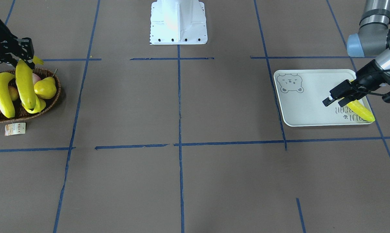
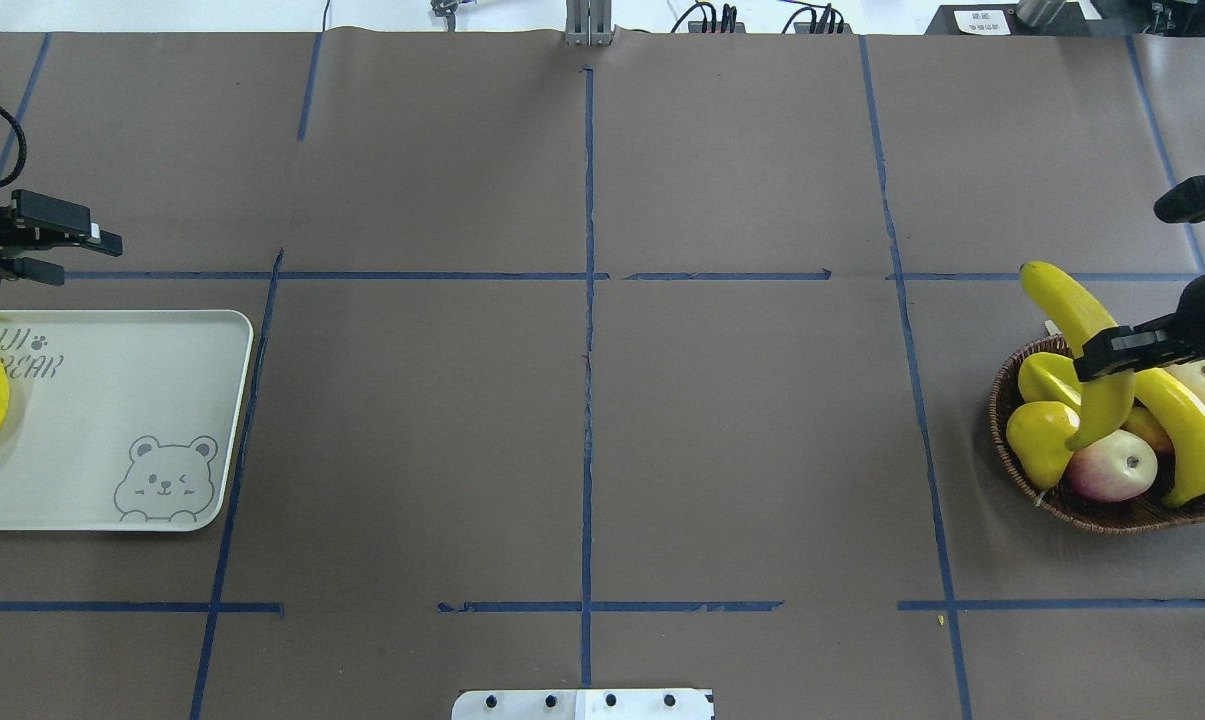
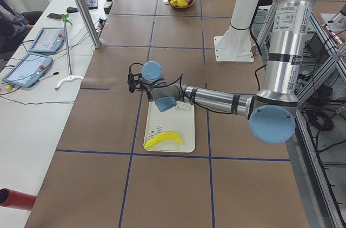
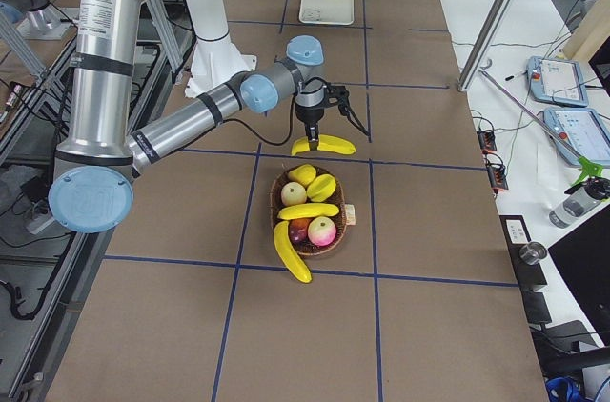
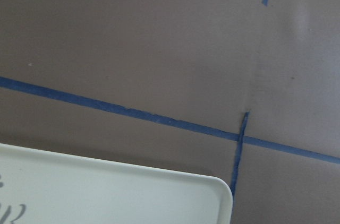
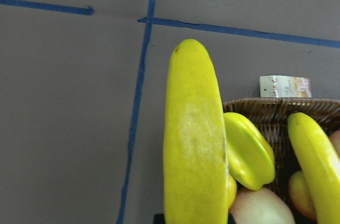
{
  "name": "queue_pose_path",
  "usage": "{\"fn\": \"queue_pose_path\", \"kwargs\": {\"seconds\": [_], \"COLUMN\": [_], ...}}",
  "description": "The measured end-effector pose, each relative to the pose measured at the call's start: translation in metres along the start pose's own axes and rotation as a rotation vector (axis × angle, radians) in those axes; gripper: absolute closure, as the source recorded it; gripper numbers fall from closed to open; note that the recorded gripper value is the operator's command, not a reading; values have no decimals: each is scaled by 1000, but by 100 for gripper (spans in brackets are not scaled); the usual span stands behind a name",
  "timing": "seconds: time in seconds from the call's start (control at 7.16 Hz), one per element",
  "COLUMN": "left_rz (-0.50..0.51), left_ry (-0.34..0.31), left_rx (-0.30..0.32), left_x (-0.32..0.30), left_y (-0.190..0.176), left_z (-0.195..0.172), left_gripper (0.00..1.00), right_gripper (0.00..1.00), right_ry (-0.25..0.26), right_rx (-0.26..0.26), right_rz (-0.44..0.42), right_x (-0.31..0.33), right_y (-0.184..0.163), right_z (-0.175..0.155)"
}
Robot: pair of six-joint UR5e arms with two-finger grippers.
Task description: Transfer all bananas from basket to plate
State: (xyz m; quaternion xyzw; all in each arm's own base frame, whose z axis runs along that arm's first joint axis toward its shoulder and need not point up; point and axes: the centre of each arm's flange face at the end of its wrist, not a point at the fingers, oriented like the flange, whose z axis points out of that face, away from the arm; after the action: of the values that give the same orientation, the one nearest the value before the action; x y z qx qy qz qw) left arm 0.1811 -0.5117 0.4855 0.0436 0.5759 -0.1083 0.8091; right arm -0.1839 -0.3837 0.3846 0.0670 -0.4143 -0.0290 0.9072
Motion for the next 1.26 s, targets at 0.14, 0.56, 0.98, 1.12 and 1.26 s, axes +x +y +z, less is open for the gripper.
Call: {"fn": "queue_pose_path", "kwargs": {"seconds": [0.14,0.56,0.98,1.12,1.26], "left_rz": [12,-62,-141,-166,-194], "left_ry": [24,96,201,230,251], "left_rx": [-14,-43,-58,-79,-96], "left_x": [24,113,223,254,281], "left_y": [1,8,33,42,54], "left_z": [10,43,65,71,81], "left_gripper": [0,0,0,0,0], "right_gripper": [97,97,98,98,98], "right_ry": [-75,-295,-509,-578,-628], "right_rx": [26,116,245,287,308], "right_rz": [37,145,242,249,251], "right_x": [-20,-84,-184,-218,-249], "right_y": [1,17,48,64,74], "right_z": [11,50,89,104,115]}}
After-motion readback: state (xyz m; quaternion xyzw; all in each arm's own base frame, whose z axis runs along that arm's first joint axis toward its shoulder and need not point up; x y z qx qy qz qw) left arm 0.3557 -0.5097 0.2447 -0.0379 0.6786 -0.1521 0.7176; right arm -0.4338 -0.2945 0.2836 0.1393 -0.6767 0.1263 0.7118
